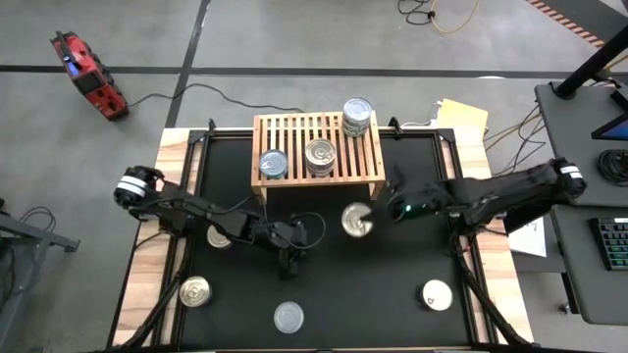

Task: Stack canned seafood by type on shelf
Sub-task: Put the blue pink tuna can on the shelf

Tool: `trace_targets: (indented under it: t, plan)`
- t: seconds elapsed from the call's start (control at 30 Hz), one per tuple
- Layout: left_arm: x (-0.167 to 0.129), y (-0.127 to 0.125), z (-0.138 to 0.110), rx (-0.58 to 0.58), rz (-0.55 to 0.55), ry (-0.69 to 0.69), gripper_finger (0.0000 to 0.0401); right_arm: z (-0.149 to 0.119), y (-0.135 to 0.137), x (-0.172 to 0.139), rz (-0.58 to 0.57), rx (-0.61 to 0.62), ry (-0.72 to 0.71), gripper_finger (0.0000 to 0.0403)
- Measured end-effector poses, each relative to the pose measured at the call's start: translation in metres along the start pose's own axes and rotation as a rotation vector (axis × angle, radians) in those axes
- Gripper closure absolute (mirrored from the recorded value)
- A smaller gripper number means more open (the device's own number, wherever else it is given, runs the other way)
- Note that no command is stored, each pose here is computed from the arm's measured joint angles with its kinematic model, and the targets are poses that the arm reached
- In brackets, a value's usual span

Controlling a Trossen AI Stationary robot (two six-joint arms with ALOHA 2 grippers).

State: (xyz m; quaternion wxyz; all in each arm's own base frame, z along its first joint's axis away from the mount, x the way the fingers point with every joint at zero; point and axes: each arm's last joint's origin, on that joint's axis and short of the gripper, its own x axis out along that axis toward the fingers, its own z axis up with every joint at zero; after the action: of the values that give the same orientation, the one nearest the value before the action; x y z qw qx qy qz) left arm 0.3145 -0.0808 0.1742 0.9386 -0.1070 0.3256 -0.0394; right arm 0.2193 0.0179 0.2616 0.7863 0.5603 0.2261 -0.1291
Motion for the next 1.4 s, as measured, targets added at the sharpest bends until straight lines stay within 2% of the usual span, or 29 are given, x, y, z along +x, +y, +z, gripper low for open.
trace_targets:
  t: [0.23,0.4,0.87,1.17,1.4]
  plan:
    - [-0.002,-0.001,0.002,-0.076,-0.007,-0.009,0.0401,0.034,-0.001,-0.034,0.084,0.101,-0.169,0.0221]
    - [-0.002,-0.002,0.001,-0.093,-0.007,-0.008,0.0401,0.058,-0.010,-0.044,0.095,0.127,-0.220,0.0221]
    - [-0.002,0.001,0.002,-0.128,0.004,-0.006,0.0401,0.117,-0.047,-0.046,0.104,0.195,-0.203,0.0221]
    - [-0.002,0.004,0.003,-0.159,0.015,-0.009,0.0401,0.135,-0.058,-0.032,0.113,0.220,-0.204,0.0221]
    - [-0.002,0.006,0.002,-0.173,0.026,-0.001,0.0401,0.138,-0.064,-0.021,0.095,0.238,-0.175,0.0221]
